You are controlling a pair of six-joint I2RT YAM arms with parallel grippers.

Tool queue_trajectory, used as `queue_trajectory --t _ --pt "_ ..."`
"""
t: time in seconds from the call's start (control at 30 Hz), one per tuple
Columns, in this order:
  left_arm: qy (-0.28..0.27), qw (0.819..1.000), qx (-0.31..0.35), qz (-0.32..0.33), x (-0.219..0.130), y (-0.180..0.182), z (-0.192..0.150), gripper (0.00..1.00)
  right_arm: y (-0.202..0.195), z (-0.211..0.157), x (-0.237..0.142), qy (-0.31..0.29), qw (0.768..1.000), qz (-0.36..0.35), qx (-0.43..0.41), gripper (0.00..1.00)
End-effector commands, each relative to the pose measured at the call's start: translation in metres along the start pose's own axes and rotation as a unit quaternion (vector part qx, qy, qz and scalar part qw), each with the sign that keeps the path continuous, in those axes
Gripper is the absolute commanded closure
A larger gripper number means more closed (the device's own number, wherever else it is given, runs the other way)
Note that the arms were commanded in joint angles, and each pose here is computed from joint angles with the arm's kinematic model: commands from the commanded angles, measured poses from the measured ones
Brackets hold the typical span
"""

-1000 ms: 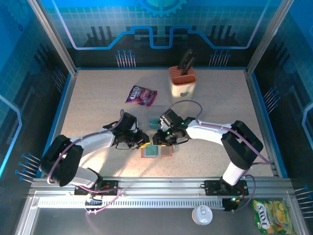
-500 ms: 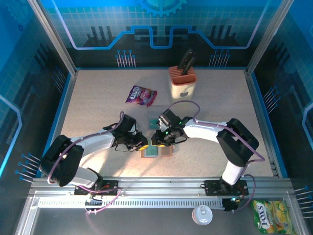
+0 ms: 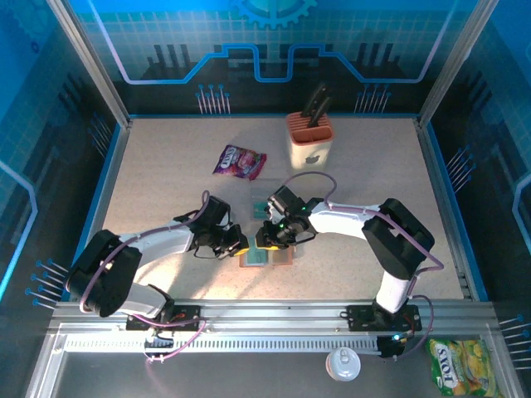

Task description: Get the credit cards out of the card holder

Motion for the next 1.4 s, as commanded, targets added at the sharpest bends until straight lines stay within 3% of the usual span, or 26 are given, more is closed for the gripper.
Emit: queue_trajectory --t 0.0,1.1,1.37 --pt "0.005 1.000 0.002 0.019 0.002 0.011 -0.003 0.92 0.008 -0.002 0.004 0.012 1.000 0.008 -0.005 0.67" --pt "0.014 0.999 -0.001 0.030 0.008 0.019 -0.007 0.93 0.006 -0.004 0.016 0.028 1.000 0.007 -0.003 0.72" --pt "0.013 0.999 0.000 0.031 0.006 0.019 -0.007 0.93 -0.005 -0.005 0.010 0.014 0.999 -0.035 -0.002 0.68"
Point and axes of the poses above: each hand's point on the last joint's axis, 136 mm out from that joint toward the fingers, its own x axis out along the fingers, its own y axis along the line the jaws close on, z = x × y, the point moved 5 cm from there along -x, back along the fingers, and after that the axes turned 12 degrees about x, right-handed, at the moved point
